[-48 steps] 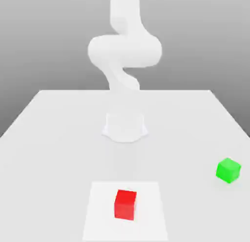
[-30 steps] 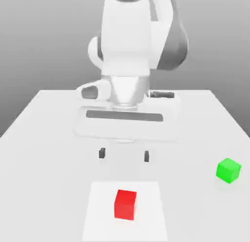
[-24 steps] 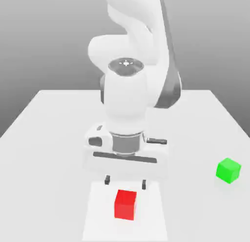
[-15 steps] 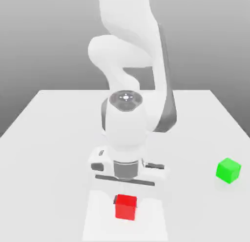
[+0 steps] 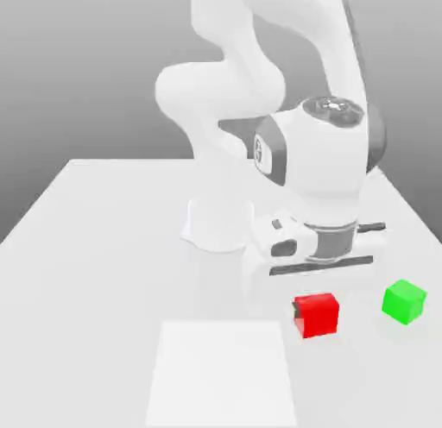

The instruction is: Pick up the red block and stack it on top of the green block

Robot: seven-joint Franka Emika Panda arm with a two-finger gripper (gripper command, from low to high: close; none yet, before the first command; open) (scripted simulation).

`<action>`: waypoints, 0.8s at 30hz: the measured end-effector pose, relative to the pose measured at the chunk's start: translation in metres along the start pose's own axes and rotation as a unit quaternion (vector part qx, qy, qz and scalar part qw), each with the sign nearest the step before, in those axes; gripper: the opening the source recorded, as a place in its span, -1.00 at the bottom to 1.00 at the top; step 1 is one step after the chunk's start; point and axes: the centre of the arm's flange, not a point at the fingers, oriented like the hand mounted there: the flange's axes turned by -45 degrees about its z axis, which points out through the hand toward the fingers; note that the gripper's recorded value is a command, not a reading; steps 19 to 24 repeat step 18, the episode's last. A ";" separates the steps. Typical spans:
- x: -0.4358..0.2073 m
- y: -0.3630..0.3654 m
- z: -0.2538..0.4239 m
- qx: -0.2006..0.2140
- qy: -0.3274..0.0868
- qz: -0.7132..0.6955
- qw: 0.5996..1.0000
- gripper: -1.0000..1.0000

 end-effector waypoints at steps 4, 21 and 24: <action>-0.018 -0.093 -0.008 -0.001 -0.002 -0.145 0.989 -1.00; -0.047 -0.163 0.047 -0.007 -0.003 -0.266 0.964 1.00; -0.047 -0.163 0.047 -0.007 -0.003 -0.266 0.964 1.00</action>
